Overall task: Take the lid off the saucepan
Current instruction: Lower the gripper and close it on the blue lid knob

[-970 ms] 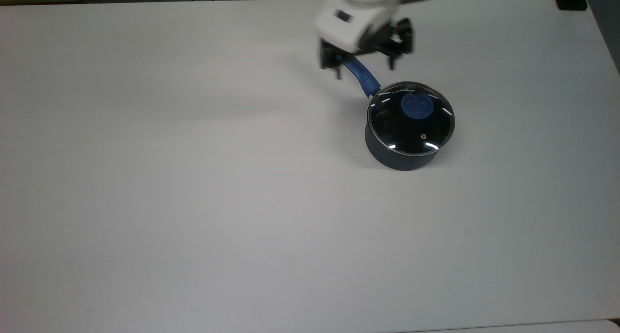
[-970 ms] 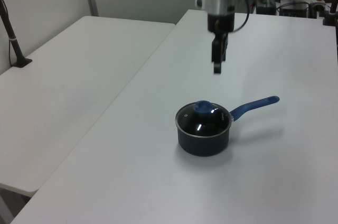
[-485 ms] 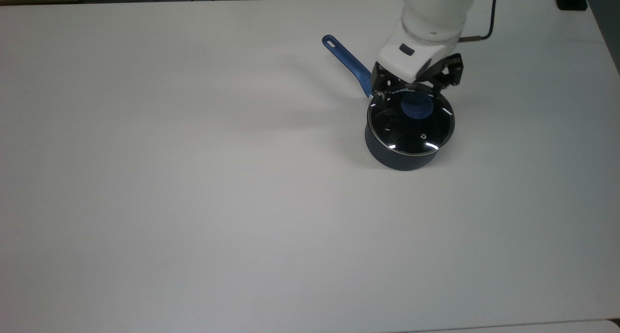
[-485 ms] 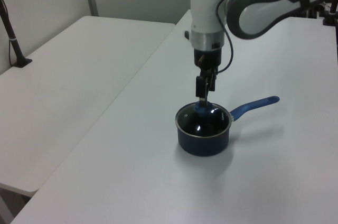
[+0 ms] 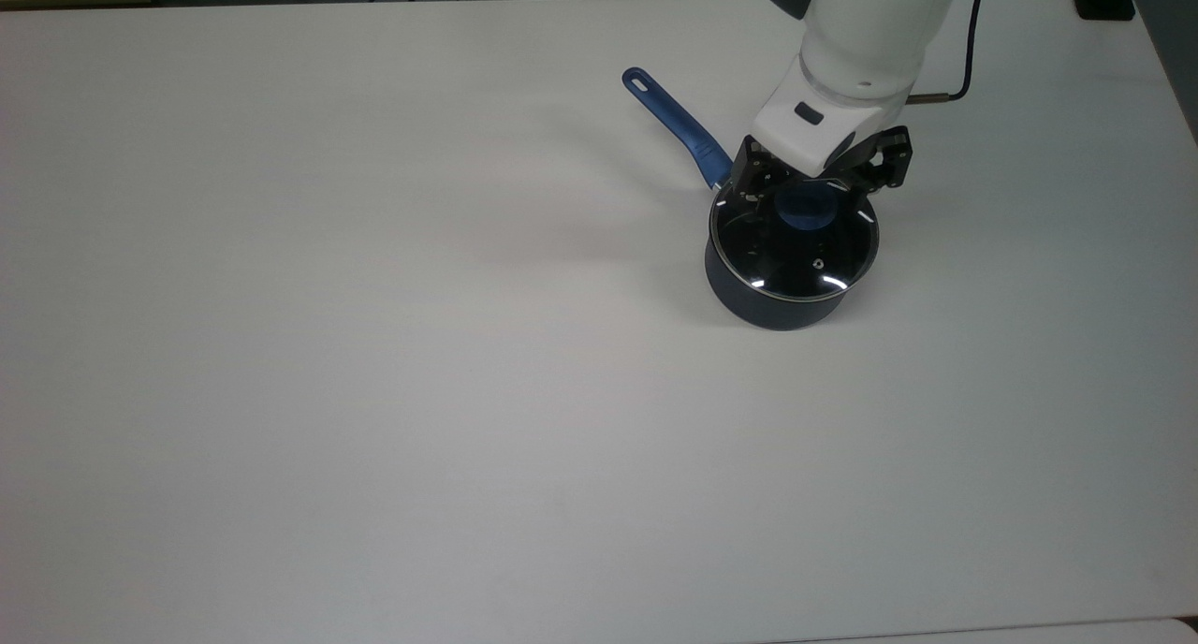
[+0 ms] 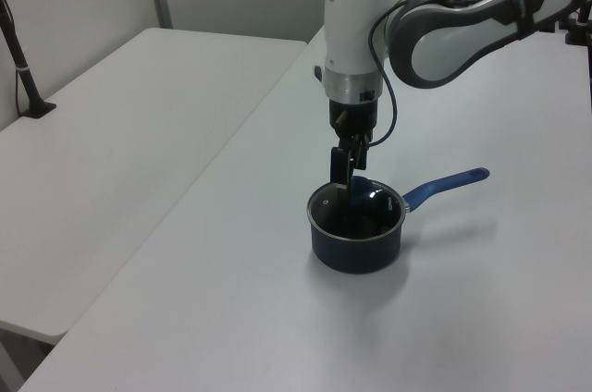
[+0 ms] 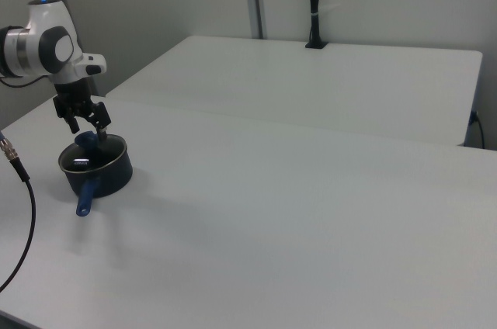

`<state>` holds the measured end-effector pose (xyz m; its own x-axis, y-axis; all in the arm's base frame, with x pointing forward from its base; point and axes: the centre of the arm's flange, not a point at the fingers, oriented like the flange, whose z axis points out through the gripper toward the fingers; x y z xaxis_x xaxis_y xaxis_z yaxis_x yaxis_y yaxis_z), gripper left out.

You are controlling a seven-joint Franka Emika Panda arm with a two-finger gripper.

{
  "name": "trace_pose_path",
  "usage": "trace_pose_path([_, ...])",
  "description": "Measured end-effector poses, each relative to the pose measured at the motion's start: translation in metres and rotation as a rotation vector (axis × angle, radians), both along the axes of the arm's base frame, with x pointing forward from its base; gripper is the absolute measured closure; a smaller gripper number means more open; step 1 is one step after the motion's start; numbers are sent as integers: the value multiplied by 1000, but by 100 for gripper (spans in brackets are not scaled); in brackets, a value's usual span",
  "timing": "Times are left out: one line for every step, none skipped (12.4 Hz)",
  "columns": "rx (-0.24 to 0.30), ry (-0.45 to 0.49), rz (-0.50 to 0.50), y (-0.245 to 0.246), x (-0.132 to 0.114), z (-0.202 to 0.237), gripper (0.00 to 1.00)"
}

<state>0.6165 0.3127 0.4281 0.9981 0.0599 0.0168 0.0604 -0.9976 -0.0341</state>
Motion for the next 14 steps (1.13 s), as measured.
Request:
trace_pose_path([-6,1,3,1,0,-3,0])
trace_pose_path([-8,1,6,2,0,-4,0])
trace_pose_path([-8,0,9,4,0,-4,0])
trace_pose_path([-11,-1,13,6,-1,-4,0])
trace_pose_path([-15,-3,16,7,-2,-4,4])
trace_pose_path([-19,-5,18,7,-1,-4,5])
trace_pose_path([-22,-6,19,6,-1,-4,12])
trace_pose_path([-25,-7,20,6,-1,-5,17])
trace_pose_path([-27,-7,21,6,-1,-5,18])
trace_pose_path([-29,-8,22,6,-1,-5,24])
trace_pose_path([-30,-9,22,6,-1,-5,25])
trace_pose_path([-30,-9,23,6,-1,-5,27])
trace_pose_path([-30,-9,24,7,-1,-5,33])
trace_pose_path([-30,-10,27,9,-2,-5,33])
